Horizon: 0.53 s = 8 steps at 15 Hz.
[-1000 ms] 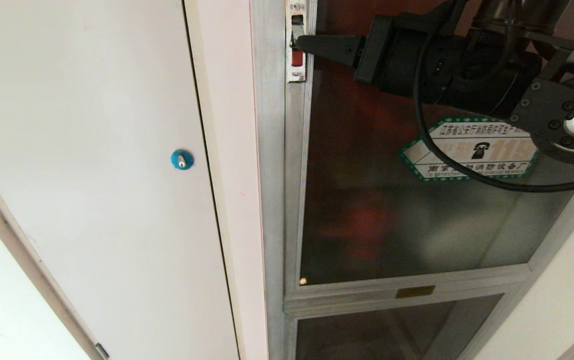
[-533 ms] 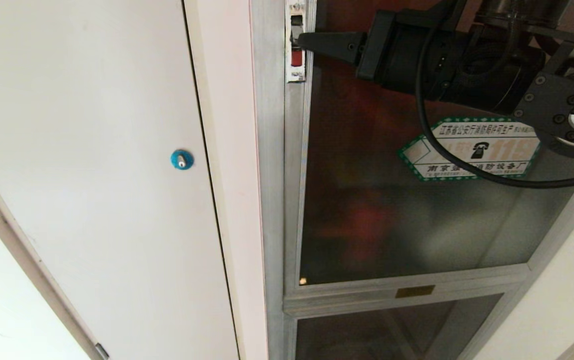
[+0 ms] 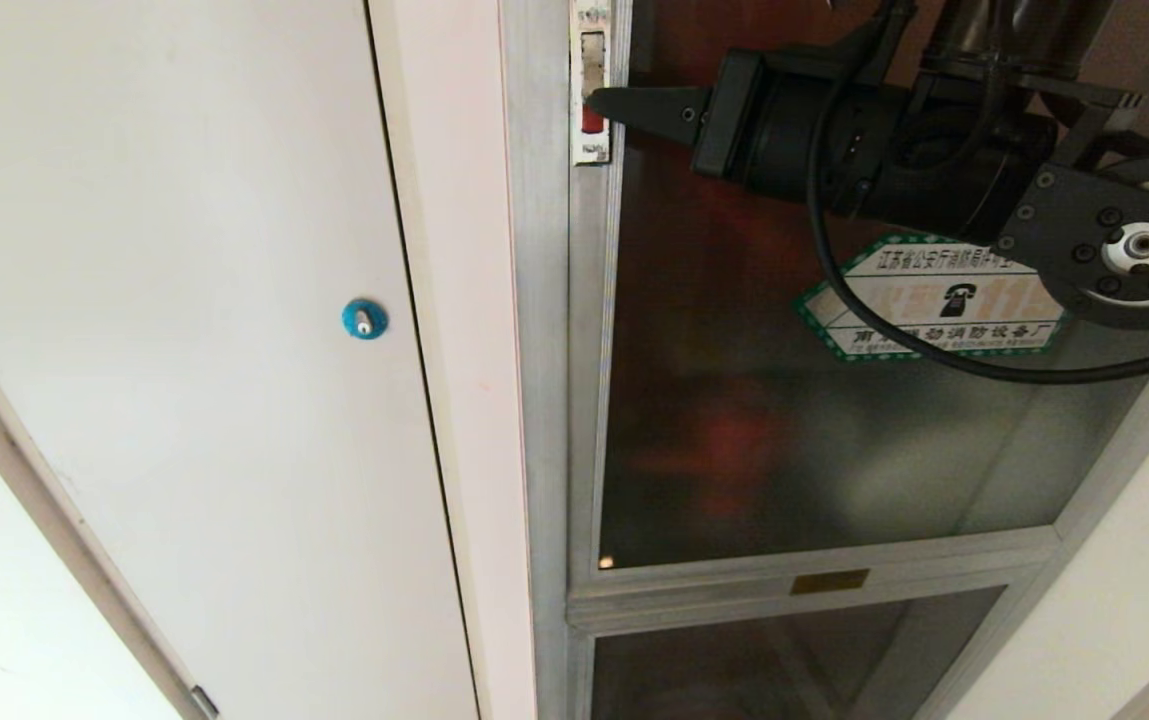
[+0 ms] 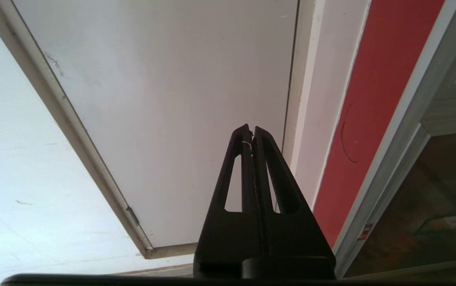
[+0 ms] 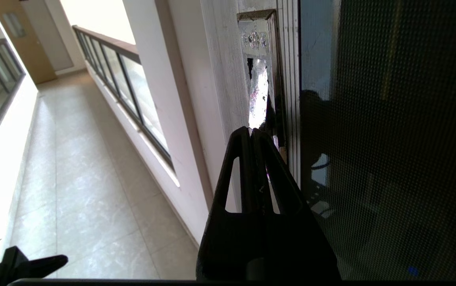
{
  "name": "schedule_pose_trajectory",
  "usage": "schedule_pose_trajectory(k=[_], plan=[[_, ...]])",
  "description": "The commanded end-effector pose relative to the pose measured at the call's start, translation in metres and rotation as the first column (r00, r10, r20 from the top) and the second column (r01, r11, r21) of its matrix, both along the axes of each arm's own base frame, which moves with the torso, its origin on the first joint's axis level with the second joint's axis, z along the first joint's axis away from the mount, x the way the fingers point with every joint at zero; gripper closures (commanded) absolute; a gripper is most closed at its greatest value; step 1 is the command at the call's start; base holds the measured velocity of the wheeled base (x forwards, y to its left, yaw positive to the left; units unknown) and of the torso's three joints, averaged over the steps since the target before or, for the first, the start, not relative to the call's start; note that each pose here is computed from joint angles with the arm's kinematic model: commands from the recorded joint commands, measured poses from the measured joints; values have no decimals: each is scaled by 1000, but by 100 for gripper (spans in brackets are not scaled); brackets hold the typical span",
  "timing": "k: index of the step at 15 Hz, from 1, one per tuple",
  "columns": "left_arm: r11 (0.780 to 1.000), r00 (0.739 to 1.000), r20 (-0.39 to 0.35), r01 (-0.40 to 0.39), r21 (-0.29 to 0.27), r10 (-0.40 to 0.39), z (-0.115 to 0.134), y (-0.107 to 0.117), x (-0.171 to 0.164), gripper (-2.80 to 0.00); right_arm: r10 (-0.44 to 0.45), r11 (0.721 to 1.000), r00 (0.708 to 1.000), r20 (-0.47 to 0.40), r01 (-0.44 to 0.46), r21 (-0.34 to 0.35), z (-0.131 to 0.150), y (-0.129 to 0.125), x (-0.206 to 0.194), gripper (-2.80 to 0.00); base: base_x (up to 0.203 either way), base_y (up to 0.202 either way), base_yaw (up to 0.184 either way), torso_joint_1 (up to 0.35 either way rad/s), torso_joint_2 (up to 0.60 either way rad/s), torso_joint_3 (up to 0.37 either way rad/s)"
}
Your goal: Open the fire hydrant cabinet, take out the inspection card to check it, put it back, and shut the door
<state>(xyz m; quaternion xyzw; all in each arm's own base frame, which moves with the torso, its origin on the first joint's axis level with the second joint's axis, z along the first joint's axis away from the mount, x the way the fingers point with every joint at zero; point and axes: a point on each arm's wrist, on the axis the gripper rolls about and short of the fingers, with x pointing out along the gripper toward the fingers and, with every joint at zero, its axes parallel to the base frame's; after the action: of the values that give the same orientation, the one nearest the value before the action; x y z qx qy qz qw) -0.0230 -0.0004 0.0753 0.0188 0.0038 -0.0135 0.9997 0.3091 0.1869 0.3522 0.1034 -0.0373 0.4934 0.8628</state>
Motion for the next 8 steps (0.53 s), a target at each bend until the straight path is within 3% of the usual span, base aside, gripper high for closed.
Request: schedule_pose_trajectory(k=[1, 8], plan=[[1000, 1000, -1, 0, -4, 0, 0, 0, 0, 0, 4, 1000, 1000, -13, -4, -7, -5, 2, 3, 0, 0, 0, 0, 0, 0, 0], [1000, 1000, -1, 0, 0, 0, 0, 0, 0, 0, -22, 1000, 999, -26, 22, -11, -9, 2, 4, 0, 0, 0, 0, 0, 0, 0]])
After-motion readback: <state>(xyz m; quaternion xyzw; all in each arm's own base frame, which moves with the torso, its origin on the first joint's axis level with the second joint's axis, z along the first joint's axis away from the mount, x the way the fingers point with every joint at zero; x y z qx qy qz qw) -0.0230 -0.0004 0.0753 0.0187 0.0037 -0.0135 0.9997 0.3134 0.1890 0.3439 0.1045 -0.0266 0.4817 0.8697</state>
